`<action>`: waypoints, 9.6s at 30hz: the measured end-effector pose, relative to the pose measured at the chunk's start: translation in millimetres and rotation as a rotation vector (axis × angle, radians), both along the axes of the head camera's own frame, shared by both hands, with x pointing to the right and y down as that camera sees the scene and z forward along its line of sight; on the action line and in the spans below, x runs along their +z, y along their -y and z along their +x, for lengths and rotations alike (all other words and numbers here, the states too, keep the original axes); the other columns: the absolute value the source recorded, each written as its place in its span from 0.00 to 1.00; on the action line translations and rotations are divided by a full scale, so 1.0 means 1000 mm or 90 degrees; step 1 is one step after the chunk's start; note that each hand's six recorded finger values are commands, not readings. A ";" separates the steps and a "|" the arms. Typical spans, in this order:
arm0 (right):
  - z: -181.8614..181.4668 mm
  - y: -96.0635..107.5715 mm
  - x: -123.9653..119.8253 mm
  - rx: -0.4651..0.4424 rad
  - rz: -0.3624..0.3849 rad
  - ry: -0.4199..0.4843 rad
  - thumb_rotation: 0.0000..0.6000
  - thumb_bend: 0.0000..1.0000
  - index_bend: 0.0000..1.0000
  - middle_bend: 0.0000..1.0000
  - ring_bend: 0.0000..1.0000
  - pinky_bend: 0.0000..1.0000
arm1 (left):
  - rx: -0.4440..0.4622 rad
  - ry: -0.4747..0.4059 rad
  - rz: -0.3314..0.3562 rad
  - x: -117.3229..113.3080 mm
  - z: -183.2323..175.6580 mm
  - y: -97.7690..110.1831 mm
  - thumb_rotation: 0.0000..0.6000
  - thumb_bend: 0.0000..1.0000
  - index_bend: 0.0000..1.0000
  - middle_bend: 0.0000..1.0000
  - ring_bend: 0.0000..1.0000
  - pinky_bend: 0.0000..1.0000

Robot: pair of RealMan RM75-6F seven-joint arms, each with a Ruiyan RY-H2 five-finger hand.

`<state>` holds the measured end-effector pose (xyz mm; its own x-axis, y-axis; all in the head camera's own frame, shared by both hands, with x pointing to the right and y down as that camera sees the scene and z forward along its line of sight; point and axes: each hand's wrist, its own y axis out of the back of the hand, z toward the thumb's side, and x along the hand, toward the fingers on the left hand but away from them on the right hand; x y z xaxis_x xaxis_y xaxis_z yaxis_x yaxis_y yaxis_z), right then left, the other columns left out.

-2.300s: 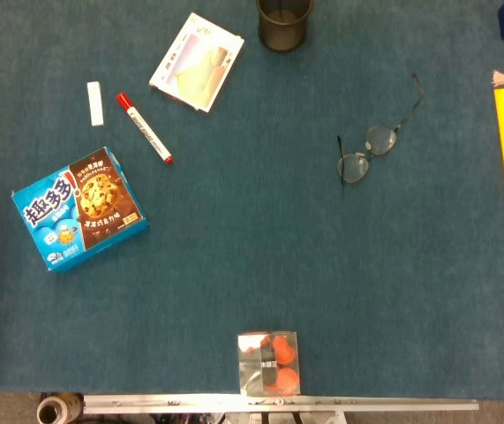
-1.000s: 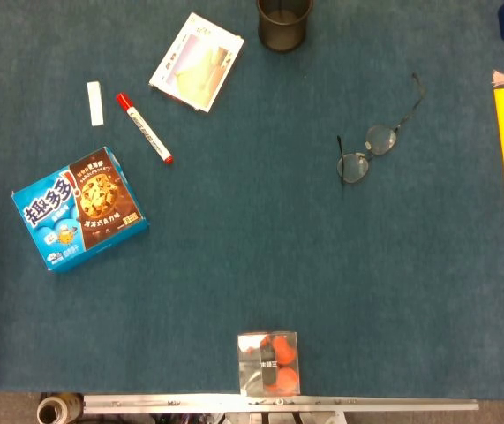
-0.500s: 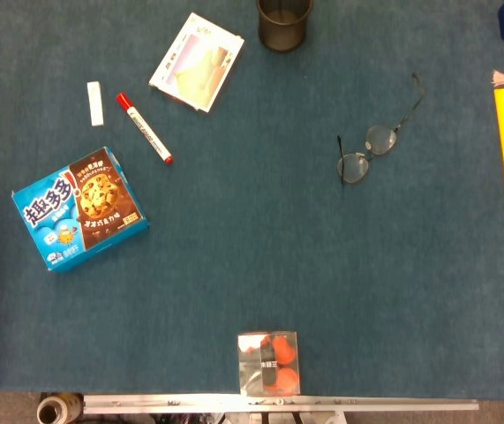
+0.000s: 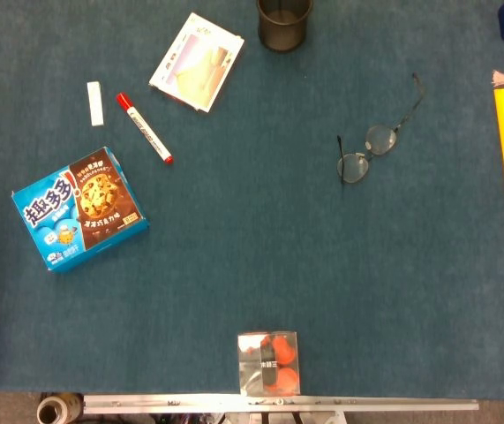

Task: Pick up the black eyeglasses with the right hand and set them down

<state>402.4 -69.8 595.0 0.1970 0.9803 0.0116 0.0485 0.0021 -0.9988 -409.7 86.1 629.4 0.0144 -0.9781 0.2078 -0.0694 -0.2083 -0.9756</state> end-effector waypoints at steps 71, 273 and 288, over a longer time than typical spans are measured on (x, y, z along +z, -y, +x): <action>-0.044 0.064 0.059 -0.100 -0.047 -0.016 1.00 0.08 0.28 0.58 0.34 0.25 | 0.000 0.000 0.000 0.000 0.000 0.000 1.00 0.06 0.43 0.31 0.26 0.44; -0.173 0.018 0.179 -0.307 -0.161 -0.056 1.00 0.06 0.28 0.58 0.34 0.25 | 0.000 0.000 0.000 0.000 0.000 0.000 1.00 0.06 0.56 0.36 0.29 0.45; -0.165 0.024 0.169 -0.297 -0.141 -0.044 1.00 0.06 0.28 0.58 0.34 0.25 | 0.000 0.000 0.000 0.000 0.000 0.000 1.00 0.06 0.56 0.36 0.29 0.45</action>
